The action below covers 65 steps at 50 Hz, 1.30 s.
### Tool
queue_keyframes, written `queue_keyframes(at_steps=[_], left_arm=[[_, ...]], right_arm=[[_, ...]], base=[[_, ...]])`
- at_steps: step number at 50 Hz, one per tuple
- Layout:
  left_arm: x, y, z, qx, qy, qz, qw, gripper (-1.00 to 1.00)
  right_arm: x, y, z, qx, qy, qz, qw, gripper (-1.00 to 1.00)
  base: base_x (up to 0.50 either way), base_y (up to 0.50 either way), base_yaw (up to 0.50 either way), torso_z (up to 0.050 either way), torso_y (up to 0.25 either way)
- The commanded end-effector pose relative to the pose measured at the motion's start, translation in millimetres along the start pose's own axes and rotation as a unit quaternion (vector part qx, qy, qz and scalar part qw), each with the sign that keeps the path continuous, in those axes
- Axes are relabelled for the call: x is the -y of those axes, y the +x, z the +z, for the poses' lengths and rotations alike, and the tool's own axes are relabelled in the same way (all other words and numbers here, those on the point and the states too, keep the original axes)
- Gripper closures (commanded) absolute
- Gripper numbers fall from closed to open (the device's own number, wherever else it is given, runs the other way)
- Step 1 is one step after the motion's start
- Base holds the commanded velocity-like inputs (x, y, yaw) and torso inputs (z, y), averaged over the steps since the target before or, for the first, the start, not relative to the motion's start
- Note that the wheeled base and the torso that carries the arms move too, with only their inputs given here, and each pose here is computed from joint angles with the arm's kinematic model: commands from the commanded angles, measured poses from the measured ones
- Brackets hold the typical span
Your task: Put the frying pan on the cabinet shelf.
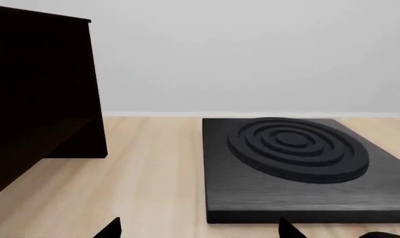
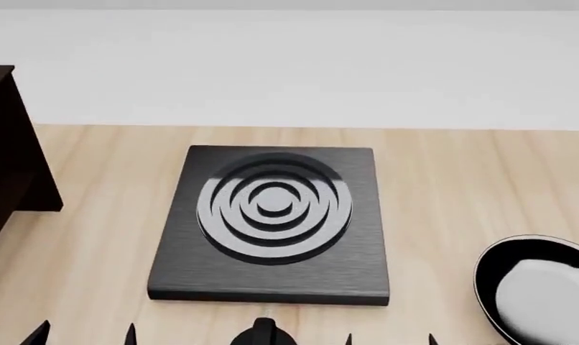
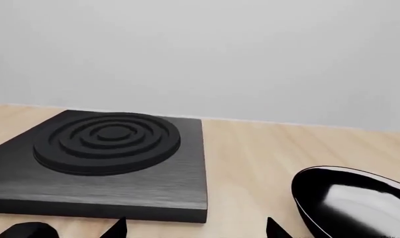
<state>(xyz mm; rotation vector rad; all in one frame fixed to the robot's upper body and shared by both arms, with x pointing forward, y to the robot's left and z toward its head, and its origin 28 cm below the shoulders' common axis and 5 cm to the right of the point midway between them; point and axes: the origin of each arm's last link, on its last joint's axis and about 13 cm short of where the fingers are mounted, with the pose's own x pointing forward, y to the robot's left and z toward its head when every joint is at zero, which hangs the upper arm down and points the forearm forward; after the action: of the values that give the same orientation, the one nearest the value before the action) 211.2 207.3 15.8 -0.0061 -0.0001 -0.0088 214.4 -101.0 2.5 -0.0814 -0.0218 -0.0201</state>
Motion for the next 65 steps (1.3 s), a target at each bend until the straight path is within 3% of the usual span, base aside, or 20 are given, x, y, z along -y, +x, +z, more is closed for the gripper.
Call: queue_keyframes(at_steps=[1, 19, 21, 22, 24, 29, 34, 39, 50, 54, 59, 60, 65], left_arm=[[-0.1, 1, 0, 0.0, -0.002, 0.001, 1.0, -1.0], [2.7, 0, -2, -0.006, 0.0, -0.009, 1.0, -1.0], [0.4, 0, 1, -0.01, -0.045, 0.0, 0.999, -1.0], [-1.4, -1, 1, -0.009, -0.03, 0.004, 1.0, -1.0], [-3.1, -3, 5, -0.014, -0.05, 0.012, 0.999, -1.0], [-1.1, -5, 25, -0.009, -0.035, 0.004, 0.999, -1.0], [2.2, -7, 46, -0.027, 0.004, -0.013, 1.0, -1.0], [1.9, -9, 65, -0.026, 0.031, -0.019, 0.999, -1.0], [-2.9, -1, 102, -0.045, 0.028, -0.003, 0.999, -1.0], [-3.2, 8, 112, -0.053, 0.022, 0.002, 0.998, -1.0], [-3.5, 23, 122, -0.062, 0.037, 0.009, 0.997, -1.0], [-3.6, 28, 124, -0.064, 0.056, 0.014, 0.996, -1.0], [-3.9, 43, 126, -0.083, 0.047, 0.008, 0.995, -1.0]], right_arm=[[-1.3, -3, 8, -0.002, 0.005, -0.001, 1.0, -1.0], [0.0, 1, 4, 0.001, 0.018, 0.0, 1.0, -1.0], [-0.1, 5, 4, 0.002, 0.025, -0.006, 1.0, -1.0], [0.0, 5, 5, 0.003, 0.023, -0.005, 1.0, -1.0], [2.5, 5, 9, 0.001, 0.025, -0.012, 1.0, -1.0], [10.7, 7, 36, -0.003, 0.035, -0.029, 0.999, -1.0], [12.1, 0, 67, -0.01, -0.018, -0.025, 0.999, -1.0], [19.5, -5, 89, -0.028, -0.023, -0.036, 0.999, -1.0], [39.9, -15, 128, -0.056, 0.0, -0.073, 0.996, -1.0], [50.3, -15, 134, -0.049, 0.007, -0.107, 0.993, -1.0], [60.4, -15, 125, -0.09, 0.007, -0.126, 0.988, -1.0], [61.5, -14, 124, -0.098, 0.006, -0.134, 0.986, -1.0], [66.0, -10, 119, -0.135, 0.009, -0.15, 0.979, -1.0]], base=[[0.0, 0.0, 0.0, 0.0, 0.0], [0.0, 0.0, 0.0, 0.0, 0.0], [0.0, 0.0, 0.0, 0.0, 0.0], [0.0, 0.0, 0.0, 0.0, 0.0], [0.0, 0.0, 0.0, 0.0, 0.0], [0.0, 0.0, 0.0, 0.0, 0.0], [0.0, 0.0, 0.0, 0.0, 0.003], [0.0, 0.0, 0.0, 0.0, 0.0], [0.0, 0.0, 0.0, 0.0, 0.0], [0.0, 0.0, 0.0, 0.0, 0.0], [0.0, 0.0, 0.0, 0.0, 0.0], [0.0, 0.0, 0.0, 0.0, 0.0], [0.0, 0.0, 0.0, 0.0, 0.0]])
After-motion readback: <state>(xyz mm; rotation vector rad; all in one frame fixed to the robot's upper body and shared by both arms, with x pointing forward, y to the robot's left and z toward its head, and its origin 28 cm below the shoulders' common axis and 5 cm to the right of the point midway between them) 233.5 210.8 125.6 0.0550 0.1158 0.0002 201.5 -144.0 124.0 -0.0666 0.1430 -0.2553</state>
